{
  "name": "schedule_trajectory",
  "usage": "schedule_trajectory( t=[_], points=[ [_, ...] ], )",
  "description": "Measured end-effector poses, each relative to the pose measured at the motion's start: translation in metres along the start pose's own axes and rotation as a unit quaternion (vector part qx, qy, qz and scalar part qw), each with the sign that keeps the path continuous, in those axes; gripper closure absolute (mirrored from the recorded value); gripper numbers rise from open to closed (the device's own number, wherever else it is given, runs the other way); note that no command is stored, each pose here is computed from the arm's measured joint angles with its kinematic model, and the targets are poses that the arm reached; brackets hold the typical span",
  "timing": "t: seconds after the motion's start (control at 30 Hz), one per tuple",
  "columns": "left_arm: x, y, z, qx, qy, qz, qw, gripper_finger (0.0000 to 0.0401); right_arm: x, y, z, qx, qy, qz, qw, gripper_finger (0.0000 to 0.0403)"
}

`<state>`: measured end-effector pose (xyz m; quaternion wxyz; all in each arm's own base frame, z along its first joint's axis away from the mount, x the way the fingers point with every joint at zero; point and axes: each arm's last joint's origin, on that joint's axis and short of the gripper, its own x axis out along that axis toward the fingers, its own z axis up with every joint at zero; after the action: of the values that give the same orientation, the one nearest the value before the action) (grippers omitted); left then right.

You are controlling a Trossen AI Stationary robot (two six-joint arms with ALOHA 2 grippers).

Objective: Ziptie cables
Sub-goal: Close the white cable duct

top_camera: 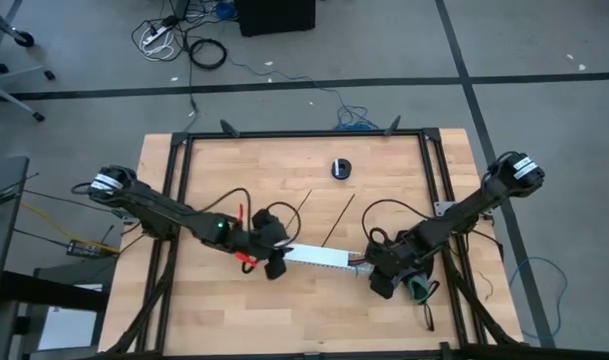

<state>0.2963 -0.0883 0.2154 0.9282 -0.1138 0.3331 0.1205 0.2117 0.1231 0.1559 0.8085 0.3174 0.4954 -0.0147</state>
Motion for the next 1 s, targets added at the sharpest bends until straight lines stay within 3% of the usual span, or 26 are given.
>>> schedule_trajectory(
  t=[0.1,0.4,0.67,0.87,1.0],
  points=[
    [0.012,-0.001,-0.007,0.006,0.034,-0.019,0.999,0.0249,-0.009,0.007,0.004,-0.001,0.005,-0.01,1.0,0.0402],
    [0.029,0.004,-0.017,0.022,0.072,-0.006,0.997,0.0271,-0.032,0.033,0.022,0.028,-0.022,0.039,0.999,0.0402],
    [0.042,0.008,-0.023,0.05,0.108,-0.028,0.993,0.0285,-0.034,0.025,0.031,0.1,-0.039,0.011,0.994,0.0402],
    [0.042,0.004,-0.018,0.103,0.092,-0.049,0.989,0.0293,-0.034,0.024,0.032,0.1,-0.037,0.013,0.994,0.0403],
    [0.037,-0.006,0.005,0.142,0.059,-0.065,0.986,0.0273,-0.035,0.026,0.032,0.096,-0.038,0.022,0.994,0.0402]
  ],
)
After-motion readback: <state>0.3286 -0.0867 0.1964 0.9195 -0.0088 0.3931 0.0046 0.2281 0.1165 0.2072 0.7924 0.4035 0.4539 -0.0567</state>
